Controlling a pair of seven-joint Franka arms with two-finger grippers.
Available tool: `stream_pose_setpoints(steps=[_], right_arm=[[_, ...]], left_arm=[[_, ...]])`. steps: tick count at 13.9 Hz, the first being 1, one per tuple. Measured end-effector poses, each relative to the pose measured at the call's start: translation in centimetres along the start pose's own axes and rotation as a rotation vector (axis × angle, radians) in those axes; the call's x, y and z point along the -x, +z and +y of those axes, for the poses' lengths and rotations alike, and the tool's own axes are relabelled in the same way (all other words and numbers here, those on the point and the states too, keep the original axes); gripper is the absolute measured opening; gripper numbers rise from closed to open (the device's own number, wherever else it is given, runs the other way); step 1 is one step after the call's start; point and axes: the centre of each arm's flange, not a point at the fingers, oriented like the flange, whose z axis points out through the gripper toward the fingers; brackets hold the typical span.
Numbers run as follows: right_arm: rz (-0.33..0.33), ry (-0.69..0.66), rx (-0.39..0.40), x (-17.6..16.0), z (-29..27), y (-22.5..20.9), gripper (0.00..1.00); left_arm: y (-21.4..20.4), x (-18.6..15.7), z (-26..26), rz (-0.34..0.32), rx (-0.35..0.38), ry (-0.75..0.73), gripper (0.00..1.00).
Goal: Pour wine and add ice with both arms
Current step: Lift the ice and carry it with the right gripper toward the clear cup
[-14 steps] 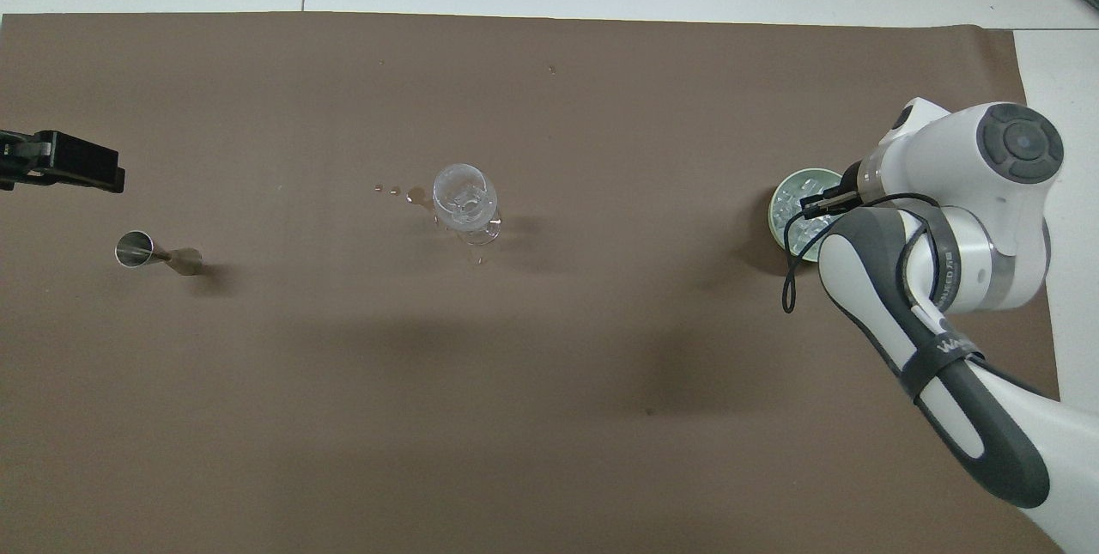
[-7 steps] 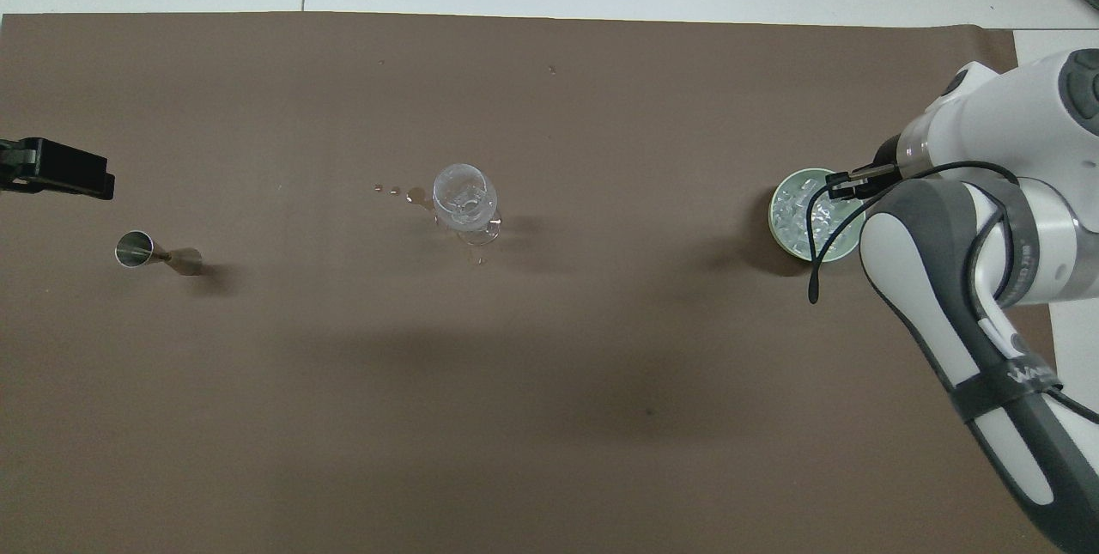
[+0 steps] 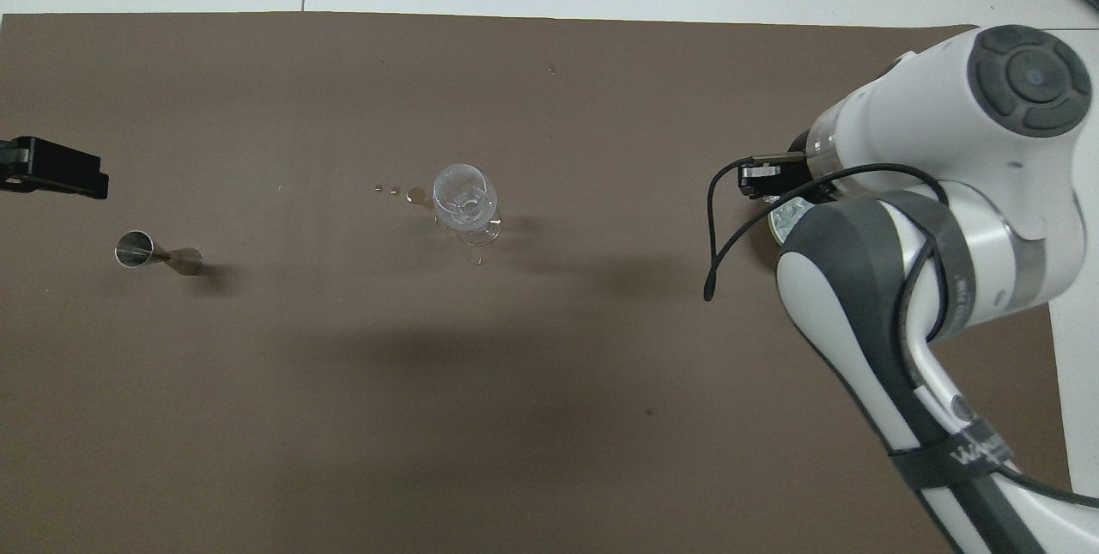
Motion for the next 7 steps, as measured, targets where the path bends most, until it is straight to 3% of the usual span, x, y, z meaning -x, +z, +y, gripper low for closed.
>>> stream_pose_setpoints(steps=[7], right_arm=[[0.051, 0.152, -0.122, 1.7, -12.2, -3.6, 0.32]], left_arm=[[0.0, -0.1, 0.1, 0.007, 0.000, 0.001, 1.00]])
